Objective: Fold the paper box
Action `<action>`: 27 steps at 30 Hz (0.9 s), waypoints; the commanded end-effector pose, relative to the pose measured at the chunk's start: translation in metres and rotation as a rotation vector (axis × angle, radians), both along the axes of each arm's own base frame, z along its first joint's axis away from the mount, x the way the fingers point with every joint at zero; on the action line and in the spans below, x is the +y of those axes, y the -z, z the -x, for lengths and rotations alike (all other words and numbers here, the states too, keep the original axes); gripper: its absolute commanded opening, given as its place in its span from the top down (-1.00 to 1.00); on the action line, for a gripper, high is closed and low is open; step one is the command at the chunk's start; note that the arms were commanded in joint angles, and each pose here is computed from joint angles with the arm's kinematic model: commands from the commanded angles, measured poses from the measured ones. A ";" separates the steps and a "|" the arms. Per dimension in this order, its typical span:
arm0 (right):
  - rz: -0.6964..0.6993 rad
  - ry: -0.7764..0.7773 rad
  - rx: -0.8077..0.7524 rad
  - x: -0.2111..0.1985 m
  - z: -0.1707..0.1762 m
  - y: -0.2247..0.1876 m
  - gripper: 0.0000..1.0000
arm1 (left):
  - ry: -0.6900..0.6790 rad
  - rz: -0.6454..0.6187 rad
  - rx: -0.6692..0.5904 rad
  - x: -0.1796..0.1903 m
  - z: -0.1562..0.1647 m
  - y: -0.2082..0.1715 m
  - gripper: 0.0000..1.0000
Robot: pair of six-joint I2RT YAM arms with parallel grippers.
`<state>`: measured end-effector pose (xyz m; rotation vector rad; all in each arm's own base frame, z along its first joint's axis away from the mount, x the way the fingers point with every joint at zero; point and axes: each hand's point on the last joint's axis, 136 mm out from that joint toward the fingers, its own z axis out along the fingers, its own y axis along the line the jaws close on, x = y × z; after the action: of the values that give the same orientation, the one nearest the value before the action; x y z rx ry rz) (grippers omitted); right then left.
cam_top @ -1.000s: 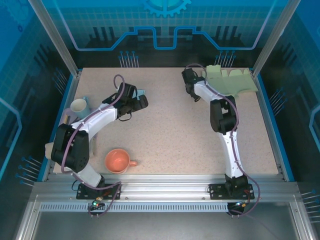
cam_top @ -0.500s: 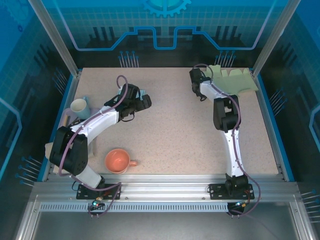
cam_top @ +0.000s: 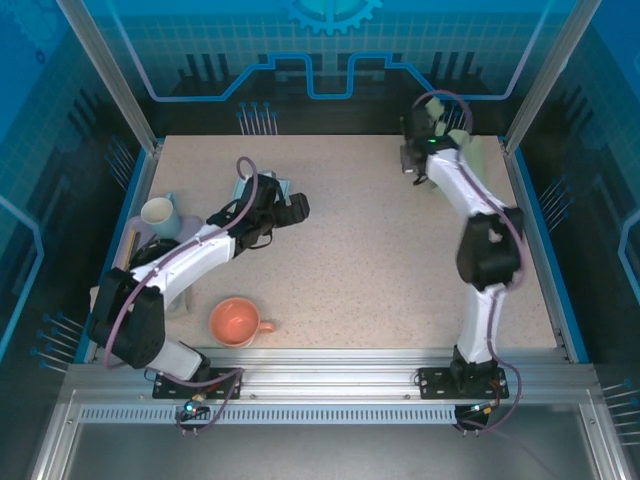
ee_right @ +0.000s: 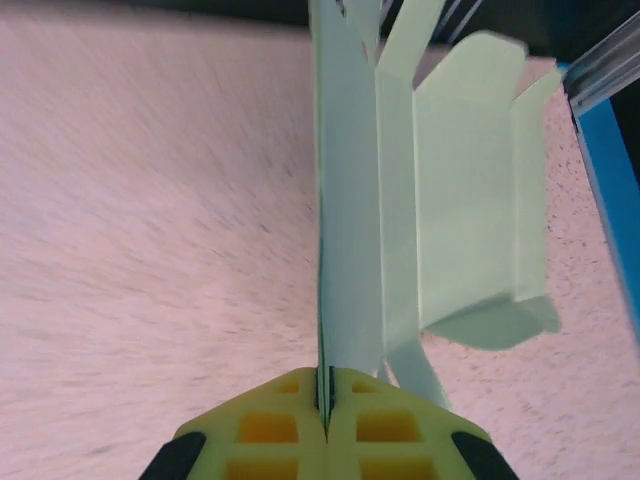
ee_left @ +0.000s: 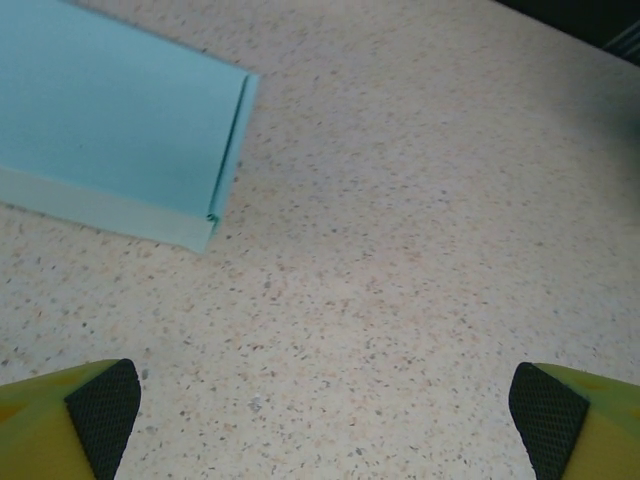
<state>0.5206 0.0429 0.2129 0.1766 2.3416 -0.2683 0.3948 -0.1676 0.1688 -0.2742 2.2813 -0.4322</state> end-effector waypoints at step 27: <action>-1.020 0.738 -0.278 0.056 0.203 -0.094 1.00 | 0.252 -0.419 -0.974 -0.187 0.058 -0.087 -0.98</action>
<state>0.3246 0.1083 0.2998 1.3843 1.9251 0.5945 0.3204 -0.3655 0.2030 0.5973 1.5015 -0.1938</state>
